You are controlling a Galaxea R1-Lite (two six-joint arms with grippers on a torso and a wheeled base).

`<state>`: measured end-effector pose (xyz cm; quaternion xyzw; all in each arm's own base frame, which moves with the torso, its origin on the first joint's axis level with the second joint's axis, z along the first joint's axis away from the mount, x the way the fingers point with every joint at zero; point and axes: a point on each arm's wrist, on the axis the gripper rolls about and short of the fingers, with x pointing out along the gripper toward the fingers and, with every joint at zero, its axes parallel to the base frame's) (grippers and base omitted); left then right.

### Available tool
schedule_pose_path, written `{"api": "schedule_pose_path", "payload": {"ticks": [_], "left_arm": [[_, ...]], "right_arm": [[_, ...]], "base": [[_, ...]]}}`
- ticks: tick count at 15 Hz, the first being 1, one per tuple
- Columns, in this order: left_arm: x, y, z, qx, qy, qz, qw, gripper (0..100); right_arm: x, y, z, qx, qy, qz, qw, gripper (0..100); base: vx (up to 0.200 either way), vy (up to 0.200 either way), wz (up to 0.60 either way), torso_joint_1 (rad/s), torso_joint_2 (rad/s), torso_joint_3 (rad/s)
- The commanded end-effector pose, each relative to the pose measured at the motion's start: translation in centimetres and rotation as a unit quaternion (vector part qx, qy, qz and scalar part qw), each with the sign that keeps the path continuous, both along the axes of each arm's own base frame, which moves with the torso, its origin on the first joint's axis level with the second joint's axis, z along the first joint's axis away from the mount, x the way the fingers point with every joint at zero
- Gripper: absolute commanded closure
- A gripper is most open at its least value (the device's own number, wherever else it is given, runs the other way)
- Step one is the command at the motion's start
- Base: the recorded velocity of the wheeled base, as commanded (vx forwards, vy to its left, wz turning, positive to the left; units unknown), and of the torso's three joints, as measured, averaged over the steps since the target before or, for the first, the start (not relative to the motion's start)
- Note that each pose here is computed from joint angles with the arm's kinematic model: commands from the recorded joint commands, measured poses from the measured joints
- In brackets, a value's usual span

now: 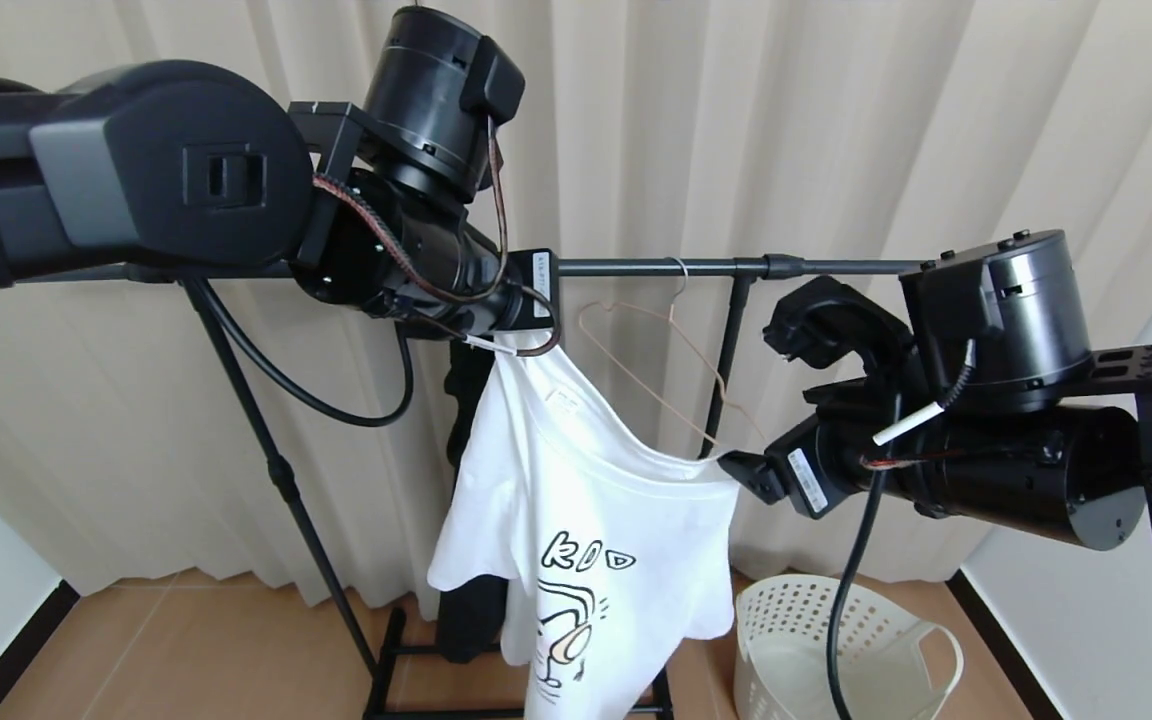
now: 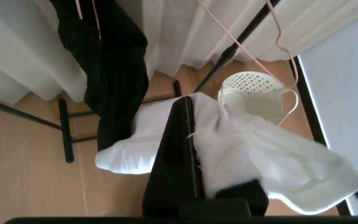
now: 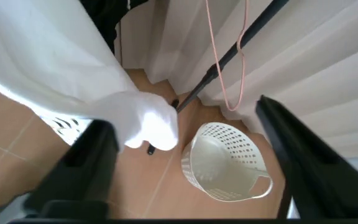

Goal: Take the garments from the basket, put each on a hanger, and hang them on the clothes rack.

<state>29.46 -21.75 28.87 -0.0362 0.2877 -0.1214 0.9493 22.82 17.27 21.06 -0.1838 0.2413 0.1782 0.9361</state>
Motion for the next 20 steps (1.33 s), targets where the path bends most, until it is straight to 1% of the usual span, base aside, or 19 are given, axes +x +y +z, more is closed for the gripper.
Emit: {"api": "schedule_pose_path", "payload": {"ticks": [1, 3, 4, 5, 6, 7, 8, 9, 10, 11, 13, 14, 17, 20], "left_arm": [[0.0, 0.0, 0.8, -0.010, -0.013, 0.001, 0.9999, 100], [0.0, 0.0, 1.6, -0.017, -0.026, 0.003, 0.9995, 100], [0.1, 0.0, 1.8, -0.014, -0.033, 0.006, 0.9993, 100], [0.0, 0.1, 2.2, -0.010, -0.042, 0.012, 0.9990, 100], [0.0, 0.1, 2.3, -0.007, -0.045, 0.011, 0.9989, 100], [0.0, 0.1, 2.3, -0.006, -0.046, 0.009, 0.9989, 100], [-0.2, 0.0, 2.3, -0.004, -0.046, 0.008, 0.9989, 100], [-0.2, -0.1, 2.3, -0.003, -0.045, 0.007, 0.9989, 100], [-0.3, -0.2, 2.3, -0.003, -0.045, 0.004, 0.9990, 100], [-0.4, -0.3, 2.3, -0.002, -0.044, 0.002, 0.9990, 100], [-0.9, -0.8, 2.2, 0.000, -0.044, -0.007, 0.9990, 100], [-1.0, -0.9, 2.2, 0.001, -0.043, -0.008, 0.9990, 100], [-1.7, -1.6, 2.3, 0.002, -0.045, -0.021, 0.9988, 100], [-2.3, -2.2, 2.4, 0.005, -0.047, -0.035, 0.9983, 100]], "right_arm": [[-1.1, -0.7, -0.2, 0.004, 0.012, 0.034, 0.9994, 0], [-1.6, -0.9, -0.4, 0.013, 0.025, 0.080, 0.9964, 0], [-1.6, -1.0, -0.6, 0.015, 0.031, 0.091, 0.9953, 0], [-1.8, -1.0, -1.0, 0.025, 0.046, 0.126, 0.9907, 0], [-2.1, -1.0, -1.0, 0.041, 0.058, 0.158, 0.9849, 0], [-2.3, -1.1, -0.9, 0.052, 0.063, 0.177, 0.9808, 0], [-2.7, -1.1, -0.5, 0.085, 0.075, 0.232, 0.9661, 0], [-2.7, -1.0, -0.3, 0.098, 0.075, 0.247, 0.9611, 0], [-2.4, -0.7, -0.3, 0.112, 0.062, 0.253, 0.9589, 0], [-2.2, -0.6, -0.3, 0.119, 0.057, 0.252, 0.9586, 0], [-1.0, 0.4, -0.3, 0.184, 0.044, 0.229, 0.9549, 0], [-0.7, 0.7, -0.1, 0.203, 0.042, 0.224, 0.9525, 0], [0.2, 1.4, -0.8, 0.212, 0.036, 0.222, 0.9509, 0], [1.0, 1.5, -1.5, 0.211, 0.037, 0.215, 0.9529, 0]], "base": [[0.000, 0.000, 0.00, 0.000, 0.00, 0.000], [0.000, 0.000, 0.00, 0.000, 0.00, 0.000], [0.000, 0.000, 0.00, 0.000, 0.00, 0.000], [0.000, 0.000, 0.00, 0.000, 0.00, 0.000], [0.000, 0.000, 0.00, 0.000, 0.00, 0.000], [0.000, 0.000, 0.00, 0.000, 0.00, 0.000], [0.000, 0.000, 0.00, 0.000, 0.00, 0.000], [0.000, 0.000, 0.00, 0.000, 0.00, 0.000], [0.000, 0.000, 0.00, 0.000, 0.00, 0.000], [0.000, 0.000, 0.00, 0.000, 0.00, 0.000], [0.000, 0.000, 0.00, 0.000, 0.00, 0.000], [0.000, 0.000, 0.00, 0.000, 0.00, 0.000], [0.000, 0.000, 0.00, 0.000, 0.00, 0.000], [0.000, 0.000, 0.00, 0.000, 0.00, 0.000]]}}
